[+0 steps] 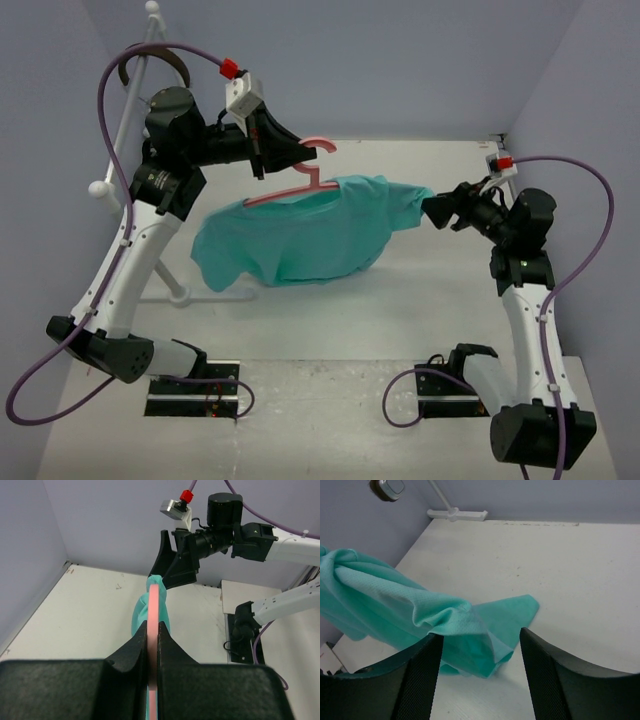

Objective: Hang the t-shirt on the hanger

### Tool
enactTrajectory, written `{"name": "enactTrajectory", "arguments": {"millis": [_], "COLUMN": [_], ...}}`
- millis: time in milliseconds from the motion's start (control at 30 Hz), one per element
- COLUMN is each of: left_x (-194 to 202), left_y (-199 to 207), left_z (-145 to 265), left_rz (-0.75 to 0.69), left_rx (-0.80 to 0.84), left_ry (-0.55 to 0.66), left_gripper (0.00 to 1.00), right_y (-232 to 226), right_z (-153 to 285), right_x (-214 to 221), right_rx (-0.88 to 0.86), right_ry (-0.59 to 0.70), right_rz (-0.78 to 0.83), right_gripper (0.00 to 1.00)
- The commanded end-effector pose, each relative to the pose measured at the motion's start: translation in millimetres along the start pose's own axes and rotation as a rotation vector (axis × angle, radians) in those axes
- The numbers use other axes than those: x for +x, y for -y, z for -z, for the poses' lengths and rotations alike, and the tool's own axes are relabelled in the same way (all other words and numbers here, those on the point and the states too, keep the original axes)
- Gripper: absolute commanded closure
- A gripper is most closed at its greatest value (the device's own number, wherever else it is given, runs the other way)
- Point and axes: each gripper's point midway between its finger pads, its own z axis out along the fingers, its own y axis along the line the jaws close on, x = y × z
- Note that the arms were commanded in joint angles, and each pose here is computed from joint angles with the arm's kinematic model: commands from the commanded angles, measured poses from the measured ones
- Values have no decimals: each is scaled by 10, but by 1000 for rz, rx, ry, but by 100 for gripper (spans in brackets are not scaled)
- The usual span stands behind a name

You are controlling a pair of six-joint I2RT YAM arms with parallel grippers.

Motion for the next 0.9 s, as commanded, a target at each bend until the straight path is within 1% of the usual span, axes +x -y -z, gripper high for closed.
{"name": "enactTrajectory", "arguments": {"millis": [0,167,233,300,400,500,567,700,767,867], "left_x": [-122,-109,-115,-118,-119,-112,-105,-110,-129,-149], "left_y": [23,33,43,52,55,53,53,73,86,90], "left_z": [19,16,25,28,27,25,23,21,19,17], "left_rz": [-40,-37,-40,-43,-42,-36,-34,-35,-34,-37], "left_rx": [8,12,13,16,18,18,21,33,39,41], "left_ry": [36,34,34,34,35,35,35,40,45,52], "left_gripper": [100,100,100,100,100,100,100,100,100,100], "right_y": [72,197,138,43,-125,-111,-128,-109,-121,-220], "right_z": [89,238,318,351,340,352,364,302,228,188], "right_x": [-29,-63,-133,-168,-198,-207,-205,-138,-77,-15], "right_rx": [91,220,224,195,118,137,134,119,72,-10], "right_ry": [38,146,205,218,188,180,183,125,92,67], "right_rz": [-11,-44,-31,-18,-6,-20,-20,-45,-55,-73], "right_gripper": [37,35,36,39,42,40,40,42,51,60]}}
